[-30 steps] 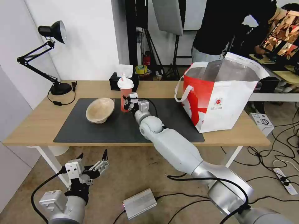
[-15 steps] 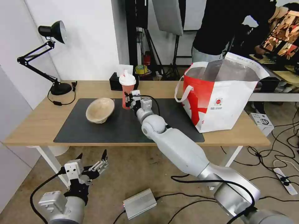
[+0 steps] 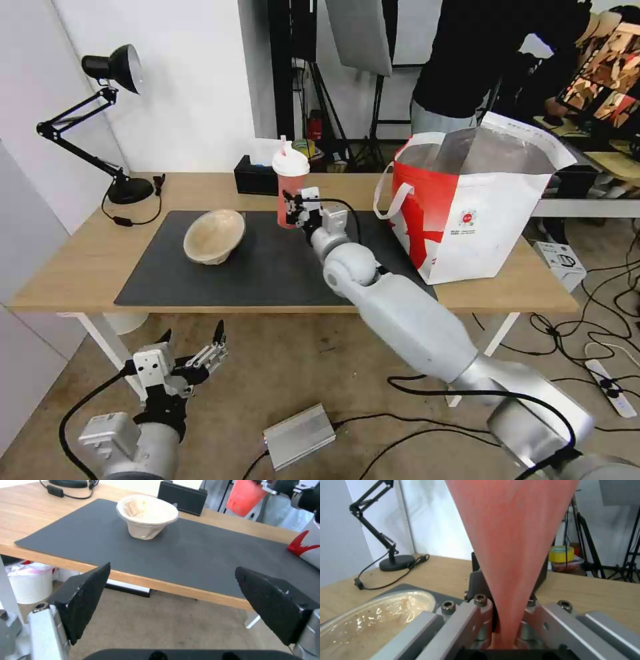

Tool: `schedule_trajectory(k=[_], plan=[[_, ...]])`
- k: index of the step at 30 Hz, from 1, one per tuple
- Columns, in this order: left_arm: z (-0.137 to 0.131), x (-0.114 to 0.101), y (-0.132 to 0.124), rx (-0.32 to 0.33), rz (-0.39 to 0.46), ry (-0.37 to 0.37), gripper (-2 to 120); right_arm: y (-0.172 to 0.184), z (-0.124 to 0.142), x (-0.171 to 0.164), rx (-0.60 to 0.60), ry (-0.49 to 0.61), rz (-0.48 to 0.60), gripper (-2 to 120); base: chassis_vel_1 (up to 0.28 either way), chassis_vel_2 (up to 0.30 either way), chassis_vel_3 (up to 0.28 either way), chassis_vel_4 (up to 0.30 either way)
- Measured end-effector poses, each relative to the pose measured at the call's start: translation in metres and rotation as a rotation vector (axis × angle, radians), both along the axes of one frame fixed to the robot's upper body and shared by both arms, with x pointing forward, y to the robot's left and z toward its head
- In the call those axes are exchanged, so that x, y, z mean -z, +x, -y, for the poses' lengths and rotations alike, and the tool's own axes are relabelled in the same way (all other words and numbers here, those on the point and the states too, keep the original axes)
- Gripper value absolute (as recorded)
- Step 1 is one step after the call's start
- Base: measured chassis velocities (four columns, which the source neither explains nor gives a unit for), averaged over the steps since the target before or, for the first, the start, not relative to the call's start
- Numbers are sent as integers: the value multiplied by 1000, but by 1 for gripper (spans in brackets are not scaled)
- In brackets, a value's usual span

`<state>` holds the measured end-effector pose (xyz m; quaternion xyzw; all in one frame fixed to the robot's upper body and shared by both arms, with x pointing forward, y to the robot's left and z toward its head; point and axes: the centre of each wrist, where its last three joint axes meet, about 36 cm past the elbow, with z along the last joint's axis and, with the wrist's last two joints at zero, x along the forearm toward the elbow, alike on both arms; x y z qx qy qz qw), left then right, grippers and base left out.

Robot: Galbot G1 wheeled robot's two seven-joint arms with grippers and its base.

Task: Pick up the trash from the table and place it into the takeout bag.

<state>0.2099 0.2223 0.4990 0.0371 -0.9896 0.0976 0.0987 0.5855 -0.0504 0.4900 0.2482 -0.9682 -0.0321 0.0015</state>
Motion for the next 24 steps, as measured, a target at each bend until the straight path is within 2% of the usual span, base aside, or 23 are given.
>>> schedule_trajectory(k=[10, 24], plan=[[1, 0, 0, -9, 0, -8, 100, -14, 10, -11, -24, 16, 9, 3, 0, 0, 0, 0], [4, 0, 1, -15, 6, -18, 100, -36, 47, -51, -57, 31, 46, 3, 0, 0, 0, 0]])
